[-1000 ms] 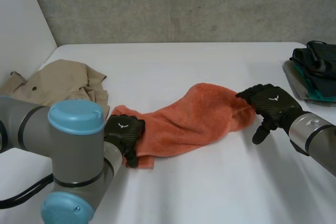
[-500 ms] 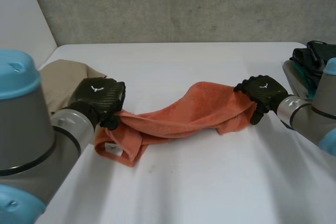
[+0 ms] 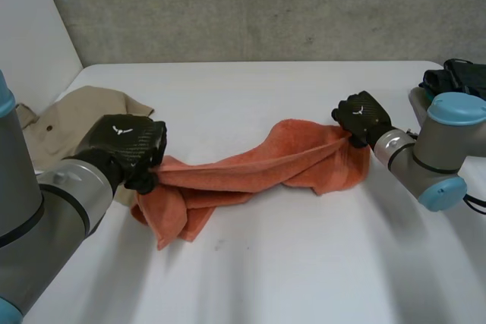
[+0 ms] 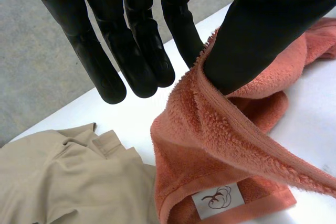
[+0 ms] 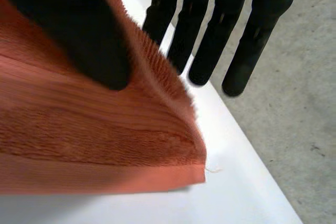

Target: Fold the laundry.

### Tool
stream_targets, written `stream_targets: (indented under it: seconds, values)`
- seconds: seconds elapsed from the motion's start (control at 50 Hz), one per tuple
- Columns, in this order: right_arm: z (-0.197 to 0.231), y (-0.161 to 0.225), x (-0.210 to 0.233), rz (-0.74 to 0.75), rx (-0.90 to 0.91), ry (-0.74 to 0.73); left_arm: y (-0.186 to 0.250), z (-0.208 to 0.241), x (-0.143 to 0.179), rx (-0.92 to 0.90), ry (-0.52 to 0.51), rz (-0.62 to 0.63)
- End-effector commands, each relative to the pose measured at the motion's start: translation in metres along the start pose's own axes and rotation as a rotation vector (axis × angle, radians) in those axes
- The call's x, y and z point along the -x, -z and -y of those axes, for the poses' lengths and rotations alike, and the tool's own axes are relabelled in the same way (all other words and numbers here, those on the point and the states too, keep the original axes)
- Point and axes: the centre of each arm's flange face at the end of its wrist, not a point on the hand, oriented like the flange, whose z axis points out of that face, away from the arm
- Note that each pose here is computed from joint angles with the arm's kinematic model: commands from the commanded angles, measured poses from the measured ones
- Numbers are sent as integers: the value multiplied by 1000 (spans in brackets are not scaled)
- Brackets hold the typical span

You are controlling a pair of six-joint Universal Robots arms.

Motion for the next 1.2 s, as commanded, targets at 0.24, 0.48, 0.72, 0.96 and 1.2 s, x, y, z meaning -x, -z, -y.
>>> stream_targets:
  seconds: [0.24,0.48,0.72,0.96,1.2]
  values:
    - [152,117,-125,-70,-26,6,-11,60,60,-151,-5,191]
    - [154,164,-88,196,263,-6,-44,28,54,24,-148,87]
    - [164,66,-121,-266,35,60,-143,109,95,-495,-157,347]
    - [252,71,-181,-639,-660,24,-103,211,115,-1066,-108,405]
    - [177,62,-130,-366,-381,-38,-104,99,98,-626,-98,333]
